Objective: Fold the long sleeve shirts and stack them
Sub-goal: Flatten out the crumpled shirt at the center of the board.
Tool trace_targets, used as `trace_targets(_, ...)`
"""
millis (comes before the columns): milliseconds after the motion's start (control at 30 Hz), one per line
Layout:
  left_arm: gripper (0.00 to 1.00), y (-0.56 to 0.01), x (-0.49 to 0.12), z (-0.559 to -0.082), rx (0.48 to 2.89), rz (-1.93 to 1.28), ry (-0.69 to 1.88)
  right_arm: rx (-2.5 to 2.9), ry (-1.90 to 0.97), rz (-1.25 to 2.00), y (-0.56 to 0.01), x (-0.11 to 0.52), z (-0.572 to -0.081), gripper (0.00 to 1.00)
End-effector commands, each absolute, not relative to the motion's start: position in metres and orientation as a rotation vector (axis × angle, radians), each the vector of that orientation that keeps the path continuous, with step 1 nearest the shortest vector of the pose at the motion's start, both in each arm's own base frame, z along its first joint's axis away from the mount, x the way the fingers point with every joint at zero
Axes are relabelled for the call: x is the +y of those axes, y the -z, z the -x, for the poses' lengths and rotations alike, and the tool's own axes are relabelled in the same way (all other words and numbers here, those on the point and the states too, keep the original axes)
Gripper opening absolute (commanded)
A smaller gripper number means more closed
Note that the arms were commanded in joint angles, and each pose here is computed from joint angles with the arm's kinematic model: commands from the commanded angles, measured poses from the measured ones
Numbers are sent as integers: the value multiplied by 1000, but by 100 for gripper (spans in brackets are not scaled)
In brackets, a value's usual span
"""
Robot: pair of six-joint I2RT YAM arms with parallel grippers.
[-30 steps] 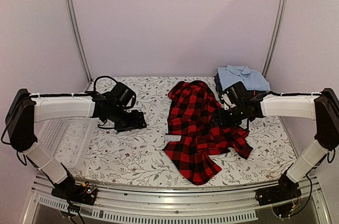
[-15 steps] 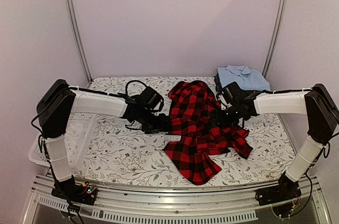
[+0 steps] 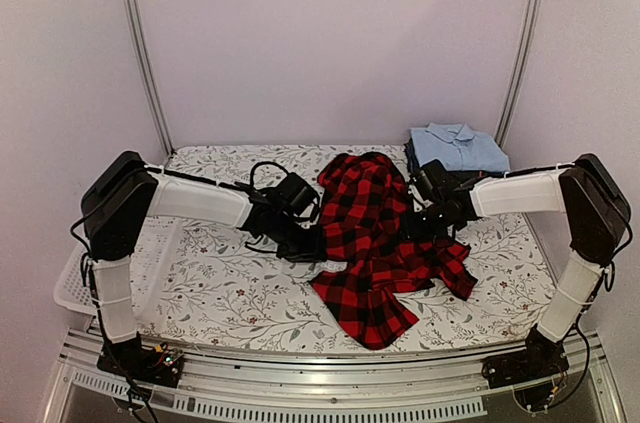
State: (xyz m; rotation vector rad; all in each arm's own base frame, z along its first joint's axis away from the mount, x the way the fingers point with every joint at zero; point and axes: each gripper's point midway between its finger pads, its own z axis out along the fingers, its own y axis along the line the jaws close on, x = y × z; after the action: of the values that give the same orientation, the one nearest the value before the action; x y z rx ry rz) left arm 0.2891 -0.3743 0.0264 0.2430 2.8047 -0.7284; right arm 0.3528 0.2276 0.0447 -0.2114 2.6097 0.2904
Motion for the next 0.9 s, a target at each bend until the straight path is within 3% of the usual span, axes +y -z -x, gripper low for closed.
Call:
trace_targets(0,5,-34,-375,-287,2788,-252,755,2560,-267,179,-61,231,-368,41)
trace_targets(33,0,-35,-370,-288,2784,-243,758,2557,-250,175,-63,229,-368,35)
trace_targets(167,0,-43,-339,-298,2773,-172,737,2543,-191,163,-72,221,-372,13)
trace_targets(300,0,-48,-286,-314,2771,-75,645,2540,-125,152,-77,212,-372,1)
trace_targets(600,0,-87,-156,-389,2676,154,403,2478,55,114,-115,182,-381,0)
trace_targets(867,0,-109,-124,-440,2616,177,359,2399,156,46,-154,144,-424,0)
